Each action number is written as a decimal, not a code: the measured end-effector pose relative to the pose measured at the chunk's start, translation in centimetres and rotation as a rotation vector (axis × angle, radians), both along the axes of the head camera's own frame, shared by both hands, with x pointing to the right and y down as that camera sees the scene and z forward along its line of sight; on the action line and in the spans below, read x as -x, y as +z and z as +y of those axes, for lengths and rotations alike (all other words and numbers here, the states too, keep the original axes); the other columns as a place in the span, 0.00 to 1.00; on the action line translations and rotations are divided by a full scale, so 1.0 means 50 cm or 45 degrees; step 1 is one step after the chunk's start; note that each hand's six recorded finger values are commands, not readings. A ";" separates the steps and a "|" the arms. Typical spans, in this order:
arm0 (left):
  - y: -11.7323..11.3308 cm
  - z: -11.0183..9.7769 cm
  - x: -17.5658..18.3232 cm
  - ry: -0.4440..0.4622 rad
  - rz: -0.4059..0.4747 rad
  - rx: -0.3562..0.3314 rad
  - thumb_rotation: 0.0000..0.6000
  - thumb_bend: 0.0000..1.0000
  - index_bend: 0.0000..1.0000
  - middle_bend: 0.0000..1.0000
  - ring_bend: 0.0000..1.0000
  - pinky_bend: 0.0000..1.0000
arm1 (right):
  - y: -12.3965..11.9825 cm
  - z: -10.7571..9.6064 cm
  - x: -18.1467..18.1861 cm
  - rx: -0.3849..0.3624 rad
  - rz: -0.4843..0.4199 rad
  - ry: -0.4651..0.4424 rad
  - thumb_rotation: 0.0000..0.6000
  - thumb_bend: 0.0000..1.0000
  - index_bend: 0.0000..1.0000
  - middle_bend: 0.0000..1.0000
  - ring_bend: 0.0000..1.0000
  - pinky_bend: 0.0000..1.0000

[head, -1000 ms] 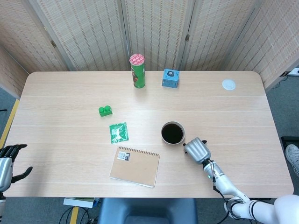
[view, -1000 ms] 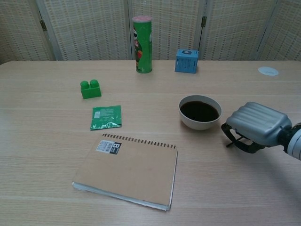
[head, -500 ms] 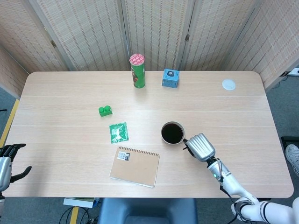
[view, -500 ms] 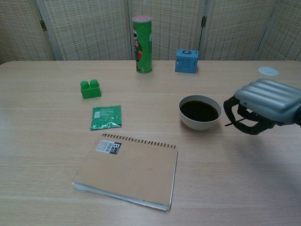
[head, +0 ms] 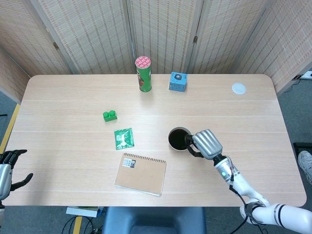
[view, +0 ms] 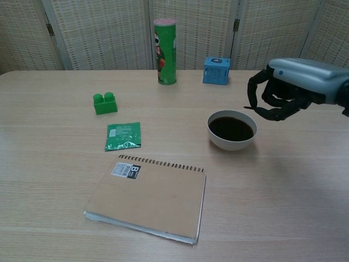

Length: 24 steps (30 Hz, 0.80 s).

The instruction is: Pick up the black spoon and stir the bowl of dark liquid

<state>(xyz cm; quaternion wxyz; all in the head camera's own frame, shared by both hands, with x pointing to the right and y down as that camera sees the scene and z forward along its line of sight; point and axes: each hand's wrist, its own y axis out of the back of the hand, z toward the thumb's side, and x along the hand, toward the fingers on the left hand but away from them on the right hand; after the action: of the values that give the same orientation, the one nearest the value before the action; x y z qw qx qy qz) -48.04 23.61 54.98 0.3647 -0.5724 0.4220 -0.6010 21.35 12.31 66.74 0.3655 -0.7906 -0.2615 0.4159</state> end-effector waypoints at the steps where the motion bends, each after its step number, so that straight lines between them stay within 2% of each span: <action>1: 0.000 0.000 0.000 0.000 0.000 0.000 1.00 0.23 0.27 0.32 0.25 0.27 | 0.004 -0.003 0.008 0.007 -0.010 0.001 1.00 0.42 0.71 0.91 1.00 1.00; 12: -0.001 0.001 0.009 -0.021 -0.003 0.007 1.00 0.23 0.27 0.32 0.25 0.27 | 0.071 -0.038 0.100 0.131 -0.172 0.084 1.00 0.43 0.72 0.90 1.00 1.00; 24: -0.003 0.002 0.013 -0.035 0.004 0.017 1.00 0.23 0.27 0.32 0.25 0.27 | 0.125 -0.050 0.133 0.232 -0.336 0.222 1.00 0.42 0.72 0.90 1.00 1.00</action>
<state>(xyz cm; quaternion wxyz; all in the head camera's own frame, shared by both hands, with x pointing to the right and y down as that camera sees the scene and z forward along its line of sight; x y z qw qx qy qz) -48.69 23.73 54.85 0.3518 -0.5698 0.4264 -0.6080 14.72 9.79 72.97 0.2173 -0.8426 -0.3359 0.3606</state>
